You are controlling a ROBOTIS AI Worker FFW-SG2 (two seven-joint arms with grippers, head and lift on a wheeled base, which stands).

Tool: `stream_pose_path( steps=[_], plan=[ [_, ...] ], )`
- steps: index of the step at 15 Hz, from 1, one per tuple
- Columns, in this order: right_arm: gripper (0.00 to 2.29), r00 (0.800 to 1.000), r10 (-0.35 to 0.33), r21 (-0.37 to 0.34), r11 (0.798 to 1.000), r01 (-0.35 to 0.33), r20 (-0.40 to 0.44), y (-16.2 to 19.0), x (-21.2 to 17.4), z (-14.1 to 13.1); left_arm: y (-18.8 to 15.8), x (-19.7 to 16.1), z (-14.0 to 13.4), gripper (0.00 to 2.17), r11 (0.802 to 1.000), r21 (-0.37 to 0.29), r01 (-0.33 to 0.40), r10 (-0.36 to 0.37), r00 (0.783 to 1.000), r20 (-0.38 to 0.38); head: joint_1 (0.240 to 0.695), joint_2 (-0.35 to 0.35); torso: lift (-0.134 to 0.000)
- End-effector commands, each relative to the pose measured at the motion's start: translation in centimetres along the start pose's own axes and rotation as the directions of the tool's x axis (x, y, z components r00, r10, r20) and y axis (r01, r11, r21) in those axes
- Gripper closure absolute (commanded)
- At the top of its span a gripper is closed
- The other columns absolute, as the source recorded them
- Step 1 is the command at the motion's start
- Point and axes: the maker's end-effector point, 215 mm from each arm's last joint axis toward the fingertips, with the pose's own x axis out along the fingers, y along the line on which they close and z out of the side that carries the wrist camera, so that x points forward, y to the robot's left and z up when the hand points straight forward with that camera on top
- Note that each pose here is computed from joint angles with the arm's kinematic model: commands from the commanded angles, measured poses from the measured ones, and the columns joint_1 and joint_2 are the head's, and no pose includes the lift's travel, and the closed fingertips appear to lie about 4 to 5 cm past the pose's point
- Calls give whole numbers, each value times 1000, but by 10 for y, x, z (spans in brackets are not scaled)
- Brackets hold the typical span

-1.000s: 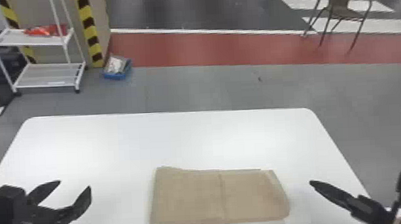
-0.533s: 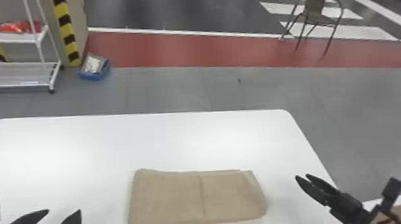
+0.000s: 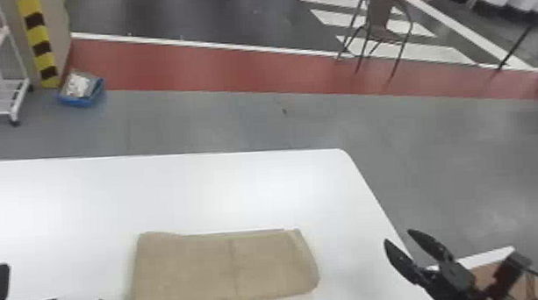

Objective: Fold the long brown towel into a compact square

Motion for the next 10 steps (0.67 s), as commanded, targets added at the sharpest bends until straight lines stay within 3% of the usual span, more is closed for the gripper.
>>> stream_pose_path(
  steps=[1, 4, 7, 10],
  plan=[
    [70, 1000, -18, -48, 999, 18, 5, -6, -9, 3, -34, 18, 2, 215, 999, 27, 31, -31, 1000, -1, 695, -350, 0],
    [70, 999, -37, -66, 997, 36, -13, -16, -11, 0, -69, 32, 10, 296, 997, 39, 61, -62, 998, 5, 695, -350, 0],
    [70, 999, -37, -81, 996, 36, -12, -17, -8, -1, -82, 36, 8, 333, 997, 41, 59, -58, 998, -19, 695, -350, 0],
    [70, 1000, -25, -91, 996, 24, -7, -14, -3, 2, -90, 47, 8, 333, 994, 103, 32, -29, 999, -31, 695, -350, 0]
  ],
)
